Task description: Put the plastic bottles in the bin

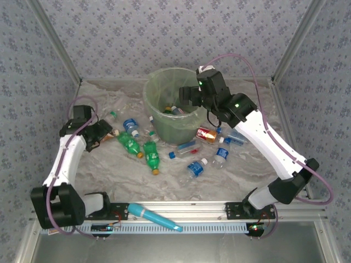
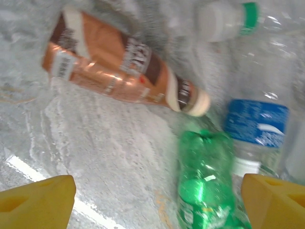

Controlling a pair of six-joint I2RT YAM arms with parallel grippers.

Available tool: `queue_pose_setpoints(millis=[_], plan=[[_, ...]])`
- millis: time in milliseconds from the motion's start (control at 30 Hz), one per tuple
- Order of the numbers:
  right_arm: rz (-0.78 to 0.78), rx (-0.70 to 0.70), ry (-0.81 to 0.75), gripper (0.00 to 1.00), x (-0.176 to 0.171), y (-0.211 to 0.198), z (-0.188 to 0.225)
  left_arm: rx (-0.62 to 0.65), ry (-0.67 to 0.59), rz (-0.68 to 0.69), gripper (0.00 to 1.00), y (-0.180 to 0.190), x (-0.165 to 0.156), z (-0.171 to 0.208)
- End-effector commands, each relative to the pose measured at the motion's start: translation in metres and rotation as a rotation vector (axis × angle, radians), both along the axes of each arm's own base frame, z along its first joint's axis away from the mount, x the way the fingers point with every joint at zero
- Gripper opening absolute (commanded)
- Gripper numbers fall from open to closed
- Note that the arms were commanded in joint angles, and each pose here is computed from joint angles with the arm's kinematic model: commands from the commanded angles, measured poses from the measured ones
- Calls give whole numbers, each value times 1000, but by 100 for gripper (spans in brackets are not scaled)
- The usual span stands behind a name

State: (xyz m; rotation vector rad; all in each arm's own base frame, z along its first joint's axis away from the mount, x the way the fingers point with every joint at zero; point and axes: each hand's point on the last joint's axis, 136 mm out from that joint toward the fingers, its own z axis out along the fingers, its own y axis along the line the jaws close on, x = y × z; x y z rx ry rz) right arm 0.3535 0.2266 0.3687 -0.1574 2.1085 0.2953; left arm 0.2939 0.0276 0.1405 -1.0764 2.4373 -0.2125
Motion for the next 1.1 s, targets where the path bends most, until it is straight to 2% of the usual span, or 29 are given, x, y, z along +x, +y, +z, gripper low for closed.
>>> queue_pose_setpoints(millis=[0,100,267,533,867,1000,1067], plan=[[-25,-16,-39,100,-8,-17,12,-79,-44,42,88,-1,18,-4],[-32,-16,-43,100,-11,-23,11,-120,-41,8,87,-8,30,-12],[-55,-8,-34,100,-14,-35,4,-218,-44,-110,82,-43,46,-22],[-89,24,-38,100,-20,-53,2,-238,93,-199,77,-90,32,-63],[-139,47,-37,100,-31,-71,-2,-241,192,-223,73,-96,24,-101],[-159,49,-46,100,-33,-77,-4,-235,198,-234,66,-96,28,-105],[-167,51,-50,100,-33,-79,-3,-232,184,-241,57,-96,30,-101]])
